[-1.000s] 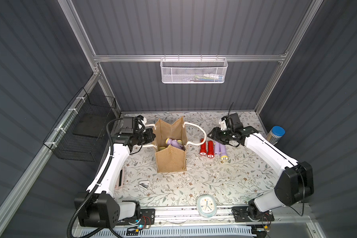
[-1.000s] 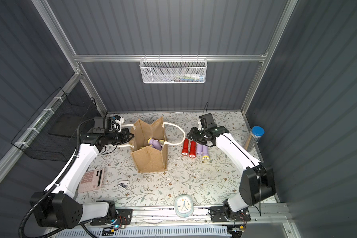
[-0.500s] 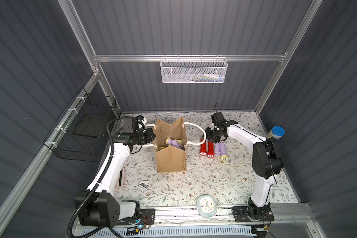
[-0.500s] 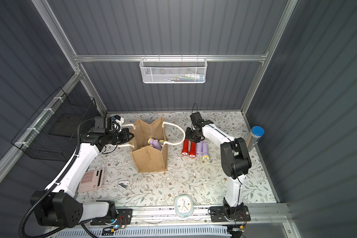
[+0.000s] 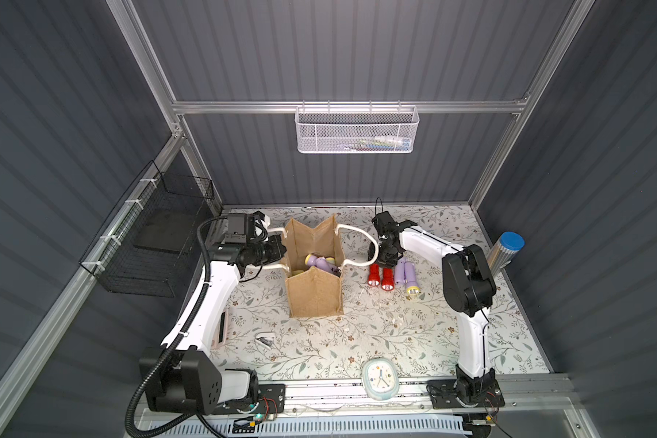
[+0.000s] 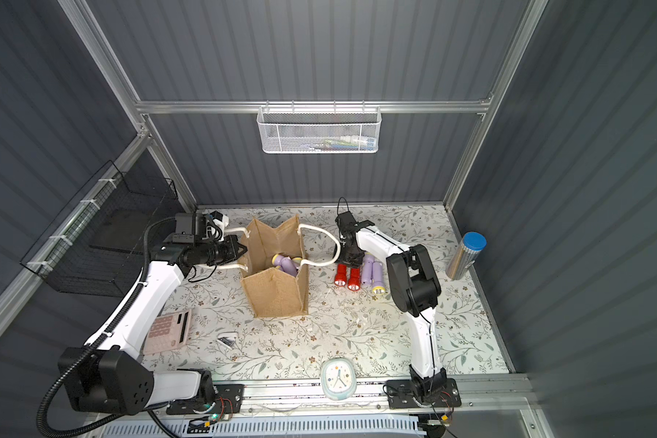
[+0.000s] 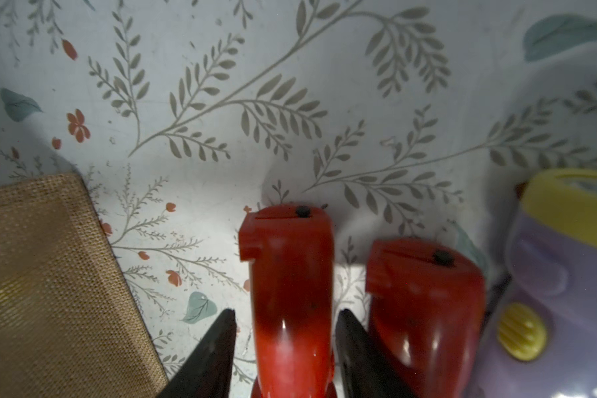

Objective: Put the flashlights into the tote bags
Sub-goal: Pick up the flashlight from the center of the board.

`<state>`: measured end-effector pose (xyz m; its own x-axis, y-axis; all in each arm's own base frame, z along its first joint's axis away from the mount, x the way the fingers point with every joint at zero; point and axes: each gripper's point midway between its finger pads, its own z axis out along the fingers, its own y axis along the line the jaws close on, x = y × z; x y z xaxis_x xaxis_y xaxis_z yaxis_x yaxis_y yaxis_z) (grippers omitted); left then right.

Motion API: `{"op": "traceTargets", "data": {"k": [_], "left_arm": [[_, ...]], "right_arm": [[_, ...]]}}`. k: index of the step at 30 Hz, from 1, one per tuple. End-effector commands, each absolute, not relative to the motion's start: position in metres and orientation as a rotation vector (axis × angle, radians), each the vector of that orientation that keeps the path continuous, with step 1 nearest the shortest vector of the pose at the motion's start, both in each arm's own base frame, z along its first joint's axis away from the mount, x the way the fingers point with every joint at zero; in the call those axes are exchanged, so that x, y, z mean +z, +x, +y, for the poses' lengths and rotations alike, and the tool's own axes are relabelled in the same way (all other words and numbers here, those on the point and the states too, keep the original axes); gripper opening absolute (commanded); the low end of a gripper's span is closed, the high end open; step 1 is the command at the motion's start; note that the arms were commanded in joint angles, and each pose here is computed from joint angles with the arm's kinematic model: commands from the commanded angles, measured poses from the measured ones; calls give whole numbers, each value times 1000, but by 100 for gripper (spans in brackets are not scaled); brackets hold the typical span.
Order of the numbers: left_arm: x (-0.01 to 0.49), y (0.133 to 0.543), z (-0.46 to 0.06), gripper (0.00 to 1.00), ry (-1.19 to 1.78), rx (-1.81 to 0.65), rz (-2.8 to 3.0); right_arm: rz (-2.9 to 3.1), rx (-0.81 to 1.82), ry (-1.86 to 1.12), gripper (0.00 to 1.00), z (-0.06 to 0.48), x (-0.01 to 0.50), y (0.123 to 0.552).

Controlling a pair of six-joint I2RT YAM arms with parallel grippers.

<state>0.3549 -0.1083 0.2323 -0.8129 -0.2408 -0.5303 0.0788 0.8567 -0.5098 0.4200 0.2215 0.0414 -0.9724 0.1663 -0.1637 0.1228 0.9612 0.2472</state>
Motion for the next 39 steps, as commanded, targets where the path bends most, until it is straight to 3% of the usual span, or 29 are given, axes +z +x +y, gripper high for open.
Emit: {"op": "traceTargets", "data": {"k": [1,14,21,39], "left_arm": [[239,357,-106,0,-101,-680,2414],[235,358,-107,0,-103,-681,2418],[235,357,-106,0,-106,-681,2418],[252,354,-107,0,-104,-700,2377]], "right_arm": [[2947,262,190,50,217,35,421],[2948,153,153,49,218,18,426],[2944,119,110,30,215,18,422],[2692,497,99,19,212,149,386]]}}
